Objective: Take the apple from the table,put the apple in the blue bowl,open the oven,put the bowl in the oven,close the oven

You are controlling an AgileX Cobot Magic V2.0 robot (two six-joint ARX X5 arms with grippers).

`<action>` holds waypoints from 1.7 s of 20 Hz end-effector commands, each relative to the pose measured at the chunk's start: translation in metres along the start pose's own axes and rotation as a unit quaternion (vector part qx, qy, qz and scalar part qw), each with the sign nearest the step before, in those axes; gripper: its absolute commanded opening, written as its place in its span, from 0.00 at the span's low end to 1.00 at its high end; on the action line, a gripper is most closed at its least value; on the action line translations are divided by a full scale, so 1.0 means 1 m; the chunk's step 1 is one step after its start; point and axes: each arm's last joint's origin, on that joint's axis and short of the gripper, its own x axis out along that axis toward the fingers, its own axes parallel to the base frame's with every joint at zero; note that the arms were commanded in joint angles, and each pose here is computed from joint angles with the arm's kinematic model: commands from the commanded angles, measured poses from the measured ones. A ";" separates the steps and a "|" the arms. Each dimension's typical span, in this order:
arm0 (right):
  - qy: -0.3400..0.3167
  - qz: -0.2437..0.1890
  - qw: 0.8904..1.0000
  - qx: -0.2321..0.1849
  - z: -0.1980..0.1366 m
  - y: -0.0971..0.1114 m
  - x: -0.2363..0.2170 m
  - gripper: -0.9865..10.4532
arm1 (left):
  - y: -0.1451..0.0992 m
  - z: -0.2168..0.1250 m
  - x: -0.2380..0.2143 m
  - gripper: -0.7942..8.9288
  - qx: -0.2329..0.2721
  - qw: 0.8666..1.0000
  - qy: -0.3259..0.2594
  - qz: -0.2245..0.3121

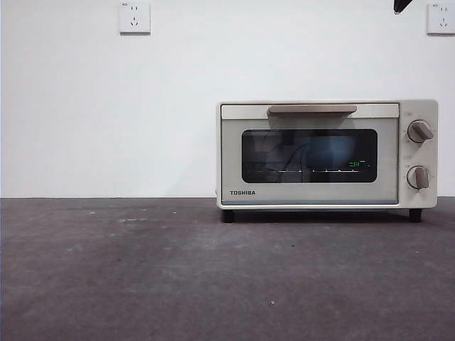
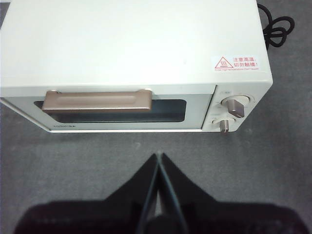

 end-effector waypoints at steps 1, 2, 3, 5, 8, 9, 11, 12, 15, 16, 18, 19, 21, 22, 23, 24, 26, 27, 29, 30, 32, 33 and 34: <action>0.003 -0.001 1.000 0.003 0.000 0.001 0.004 0.09 | 0.000 -0.004 0.002 0.08 -0.004 1.000 0.009 0.002; 0.003 -0.001 1.000 0.003 0.000 0.001 0.004 0.09 | 0.000 -0.004 0.002 0.08 -0.004 1.000 0.013 0.002; 0.003 -0.001 1.000 0.003 0.000 0.001 0.004 0.09 | 0.000 -0.005 0.003 0.08 -0.003 1.000 0.017 0.002; -0.006 -0.007 1.000 -0.016 0.001 0.000 0.004 0.09 | 0.000 -0.006 0.004 0.08 -0.003 1.000 0.025 0.002; -0.043 -0.037 0.998 -0.039 0.007 -0.007 -0.004 0.09 | 0.000 -0.007 0.005 0.08 -0.003 0.999 0.036 0.002; -0.053 -0.042 0.997 -0.035 0.008 -0.008 -0.006 0.09 | 0.000 -0.008 0.005 0.08 -0.002 0.999 0.039 0.002; -0.092 -0.046 0.993 -0.056 0.012 -0.011 -0.019 0.09 | 0.000 -0.009 0.006 0.08 -0.002 0.999 0.050 0.002; -0.117 -0.043 0.990 -0.067 0.015 -0.011 -0.027 0.09 | 0.000 -0.009 0.007 0.08 -0.002 0.999 0.051 0.002; -0.161 -0.065 0.980 -0.096 0.016 -0.017 -0.051 0.09 | 0.000 -0.009 0.008 0.08 -0.002 0.999 0.054 0.003; -0.169 -0.070 0.979 -0.095 0.015 -0.020 -0.056 0.09 | 0.000 -0.010 0.008 0.08 -0.002 0.998 0.055 0.003; -0.177 -0.078 0.978 -0.081 0.014 -0.029 -0.064 0.09 | 0.000 -0.010 0.009 0.08 -0.002 0.998 0.056 0.003; -0.179 -0.075 0.978 -0.075 0.012 -0.034 -0.066 0.09 | 0.000 -0.010 0.009 0.08 -0.002 0.998 0.056 0.003; -0.197 -0.053 0.976 -0.069 0.001 -0.042 -0.060 0.09 | 0.000 -0.010 0.009 0.08 -0.002 0.998 0.056 0.003; -0.220 -0.041 0.972 -0.067 -0.008 -0.045 -0.055 0.09 | 0.000 -0.010 0.009 0.08 -0.002 0.998 0.056 0.003; -0.245 -0.031 0.967 -0.066 -0.021 -0.047 -0.049 0.09 | 0.000 -0.010 0.009 0.08 -0.002 0.998 0.055 0.003; -0.267 -0.028 0.961 -0.064 -0.038 -0.050 -0.043 0.09 | 0.000 -0.010 0.009 0.08 -0.002 0.998 0.055 0.003; -0.302 -0.037 0.951 -0.059 -0.077 -0.055 -0.033 0.09 | 0.000 -0.010 0.009 0.08 -0.002 0.998 0.055 0.003; -0.315 -0.042 0.947 -0.056 -0.097 -0.057 -0.028 0.09 | 0.000 -0.010 0.009 0.08 -0.002 0.998 0.055 0.003; -0.325 -0.056 0.943 -0.049 -0.137 -0.062 -0.018 0.09 | 0.000 -0.010 0.009 0.08 -0.002 0.998 0.055 0.003; -0.320 -0.061 0.944 -0.048 -0.155 -0.064 -0.012 0.09 | 0.000 -0.010 0.009 0.08 -0.002 0.998 0.055 0.003; -0.306 -0.069 0.948 -0.045 -0.189 -0.068 -0.001 0.09 | 0.000 -0.010 0.009 0.08 -0.002 0.998 0.055 0.003; -0.305 -0.071 0.949 -0.044 -0.204 -0.069 0.005 0.09 | 0.000 -0.010 0.009 0.08 -0.002 0.998 0.055 0.003; -0.307 -0.073 0.948 -0.043 -0.217 -0.069 0.009 0.09 | 0.000 -0.010 0.009 0.08 -0.002 0.998 0.055 0.003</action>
